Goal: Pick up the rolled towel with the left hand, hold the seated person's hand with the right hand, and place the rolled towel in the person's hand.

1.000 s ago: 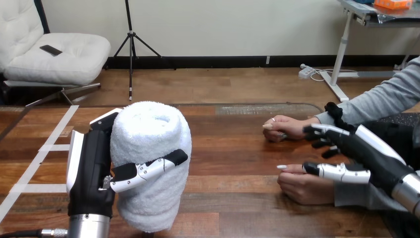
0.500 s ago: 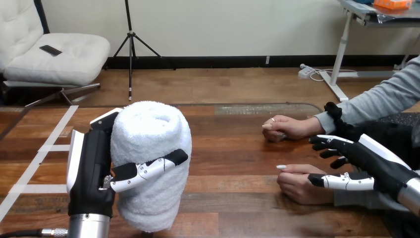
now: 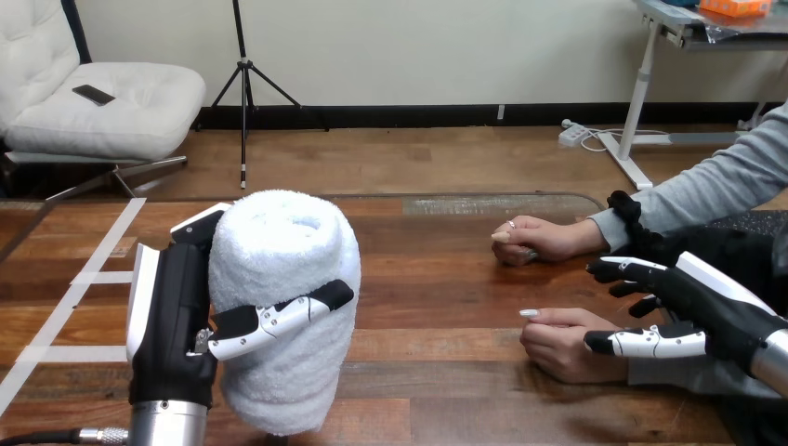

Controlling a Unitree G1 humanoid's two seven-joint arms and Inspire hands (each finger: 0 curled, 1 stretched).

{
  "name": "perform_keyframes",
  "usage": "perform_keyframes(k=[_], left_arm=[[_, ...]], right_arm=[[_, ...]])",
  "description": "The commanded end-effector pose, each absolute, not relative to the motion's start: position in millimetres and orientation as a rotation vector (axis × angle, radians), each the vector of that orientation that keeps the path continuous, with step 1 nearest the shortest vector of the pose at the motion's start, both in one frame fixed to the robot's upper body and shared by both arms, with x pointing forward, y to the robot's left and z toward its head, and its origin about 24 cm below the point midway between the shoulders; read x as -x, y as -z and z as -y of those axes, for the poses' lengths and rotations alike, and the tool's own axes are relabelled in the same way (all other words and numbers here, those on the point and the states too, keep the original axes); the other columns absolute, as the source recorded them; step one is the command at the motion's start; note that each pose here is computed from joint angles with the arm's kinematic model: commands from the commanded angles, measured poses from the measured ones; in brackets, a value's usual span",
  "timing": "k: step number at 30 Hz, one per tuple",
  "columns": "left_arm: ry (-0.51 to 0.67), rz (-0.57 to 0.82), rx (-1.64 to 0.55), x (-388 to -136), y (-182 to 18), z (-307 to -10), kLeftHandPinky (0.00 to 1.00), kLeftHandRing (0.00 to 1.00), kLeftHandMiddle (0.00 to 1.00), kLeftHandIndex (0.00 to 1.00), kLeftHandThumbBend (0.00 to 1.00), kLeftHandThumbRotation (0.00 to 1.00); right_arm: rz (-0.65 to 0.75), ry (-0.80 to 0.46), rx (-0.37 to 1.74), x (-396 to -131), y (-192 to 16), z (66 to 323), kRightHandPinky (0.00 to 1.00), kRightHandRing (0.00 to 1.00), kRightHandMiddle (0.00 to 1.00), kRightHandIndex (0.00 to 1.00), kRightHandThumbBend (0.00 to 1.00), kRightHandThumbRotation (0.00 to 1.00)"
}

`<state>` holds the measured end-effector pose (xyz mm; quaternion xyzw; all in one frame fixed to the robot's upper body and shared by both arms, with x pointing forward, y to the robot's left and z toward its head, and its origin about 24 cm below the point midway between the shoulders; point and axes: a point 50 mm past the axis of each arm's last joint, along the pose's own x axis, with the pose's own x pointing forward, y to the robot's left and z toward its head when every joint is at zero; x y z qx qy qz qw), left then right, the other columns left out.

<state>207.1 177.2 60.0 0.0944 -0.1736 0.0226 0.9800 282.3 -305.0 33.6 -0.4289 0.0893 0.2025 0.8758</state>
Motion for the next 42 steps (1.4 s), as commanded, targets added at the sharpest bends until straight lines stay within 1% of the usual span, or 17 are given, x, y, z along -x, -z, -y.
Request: perform_keyframes(k=[1,10,16,20,25,31,37,42], left_arm=[[-0.049,0.437,-0.169,-218.3,-77.9,-176.2,0.29,0.33,0.38,0.37,0.74,0.00],[-0.041,0.441,-0.167,-218.0,-77.6,-177.2,0.29,0.33,0.38,0.37,0.74,0.00],[-0.040,0.441,-0.170,-217.6,-77.7,-177.5,0.29,0.33,0.37,0.38,0.73,0.00],[-0.040,0.445,-0.180,-217.7,-78.0,-177.6,0.29,0.33,0.37,0.38,0.73,0.00],[-0.040,0.444,-0.180,-217.8,-78.2,-177.5,0.29,0.33,0.37,0.38,0.74,0.00],[-0.037,0.445,-0.184,-217.9,-78.0,-177.7,0.29,0.33,0.37,0.38,0.74,0.00],[-0.035,0.443,-0.179,-217.9,-77.7,-177.7,0.29,0.33,0.37,0.38,0.74,0.00],[-0.036,0.443,-0.180,-217.9,-78.0,-177.4,0.29,0.33,0.37,0.37,0.74,0.00]], right_arm=[[-0.152,-0.381,0.966,-299.9,-59.1,311.2,0.79,0.88,0.91,0.89,0.85,0.43],[-0.171,-0.391,1.009,-300.9,-61.0,313.2,0.80,0.89,0.91,0.90,0.91,0.41],[-0.196,-0.388,1.021,-301.8,-61.4,315.4,0.80,0.89,0.92,0.90,0.95,0.37],[-0.202,-0.393,1.040,-302.5,-62.6,315.6,0.80,0.89,0.92,0.90,0.96,0.33],[-0.214,-0.400,1.058,-304.0,-64.4,315.4,0.80,0.89,0.92,0.91,0.98,0.30],[-0.207,-0.419,1.087,-305.5,-65.9,313.2,0.79,0.88,0.92,0.90,1.00,0.26],[-0.226,-0.432,1.152,-307.1,-64.8,312.4,0.76,0.86,0.90,0.89,1.00,0.28],[-0.243,-0.430,1.173,-308.0,-62.6,312.6,0.72,0.83,0.88,0.87,1.00,0.26]])
